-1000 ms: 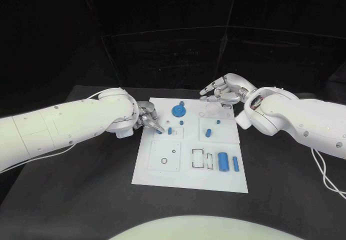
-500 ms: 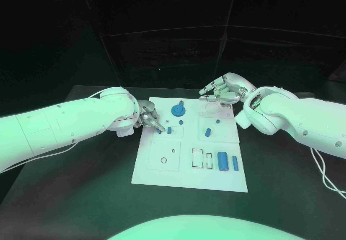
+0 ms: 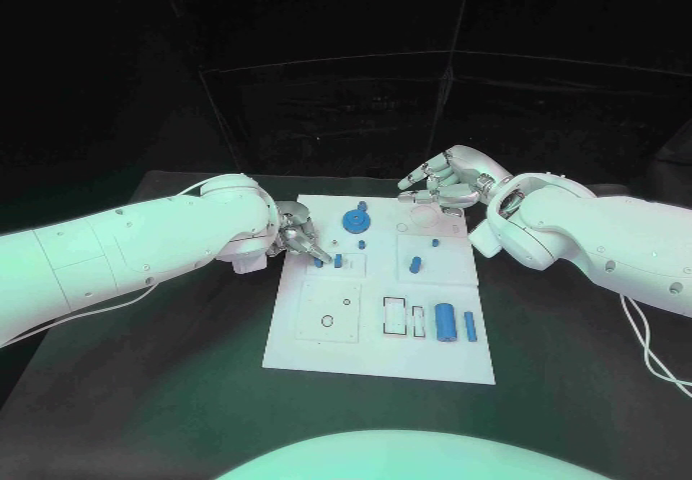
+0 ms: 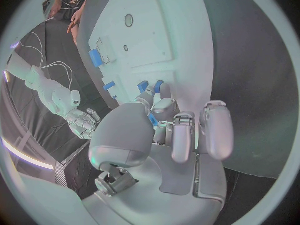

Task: Assemble the parts on the task board

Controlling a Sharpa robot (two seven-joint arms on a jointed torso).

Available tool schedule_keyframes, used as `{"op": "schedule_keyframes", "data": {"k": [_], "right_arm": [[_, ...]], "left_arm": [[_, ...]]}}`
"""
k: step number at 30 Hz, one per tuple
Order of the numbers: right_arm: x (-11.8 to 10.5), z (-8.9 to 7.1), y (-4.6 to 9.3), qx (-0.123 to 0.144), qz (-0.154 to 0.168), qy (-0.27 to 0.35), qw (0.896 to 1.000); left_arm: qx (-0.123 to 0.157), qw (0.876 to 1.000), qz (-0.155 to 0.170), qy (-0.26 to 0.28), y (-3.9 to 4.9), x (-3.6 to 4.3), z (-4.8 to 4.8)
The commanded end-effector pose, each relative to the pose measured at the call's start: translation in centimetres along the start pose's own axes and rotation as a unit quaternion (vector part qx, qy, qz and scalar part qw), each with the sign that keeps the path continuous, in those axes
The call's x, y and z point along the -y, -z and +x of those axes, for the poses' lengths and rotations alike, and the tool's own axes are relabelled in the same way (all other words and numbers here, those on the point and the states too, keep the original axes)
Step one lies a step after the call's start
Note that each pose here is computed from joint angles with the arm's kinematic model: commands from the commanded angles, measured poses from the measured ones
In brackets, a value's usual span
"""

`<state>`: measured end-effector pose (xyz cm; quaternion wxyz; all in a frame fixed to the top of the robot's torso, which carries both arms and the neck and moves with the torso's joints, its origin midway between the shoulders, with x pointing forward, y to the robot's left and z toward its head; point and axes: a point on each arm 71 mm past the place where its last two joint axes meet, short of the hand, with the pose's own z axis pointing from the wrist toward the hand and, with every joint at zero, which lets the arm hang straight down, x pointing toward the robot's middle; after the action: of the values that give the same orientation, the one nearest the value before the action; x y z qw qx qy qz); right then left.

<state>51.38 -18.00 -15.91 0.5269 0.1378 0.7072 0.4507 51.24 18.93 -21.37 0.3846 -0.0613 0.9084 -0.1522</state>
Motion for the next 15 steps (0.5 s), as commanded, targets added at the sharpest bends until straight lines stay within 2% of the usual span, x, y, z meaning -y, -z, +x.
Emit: {"op": "schedule_keyframes", "data": {"k": [1,15], "right_arm": [[-0.18,0.01,-0.04,-0.003,-0.005,0.000,1.000],[-0.16,-0.02,-0.06,-0.002,-0.005,0.001,1.000]], "left_arm": [[-0.005,1.000,-0.004,-0.004,-0.05,-0.09,0.04],[0.014,1.000,-0.003,0.021,-0.04,-0.34,-0.34]]}}
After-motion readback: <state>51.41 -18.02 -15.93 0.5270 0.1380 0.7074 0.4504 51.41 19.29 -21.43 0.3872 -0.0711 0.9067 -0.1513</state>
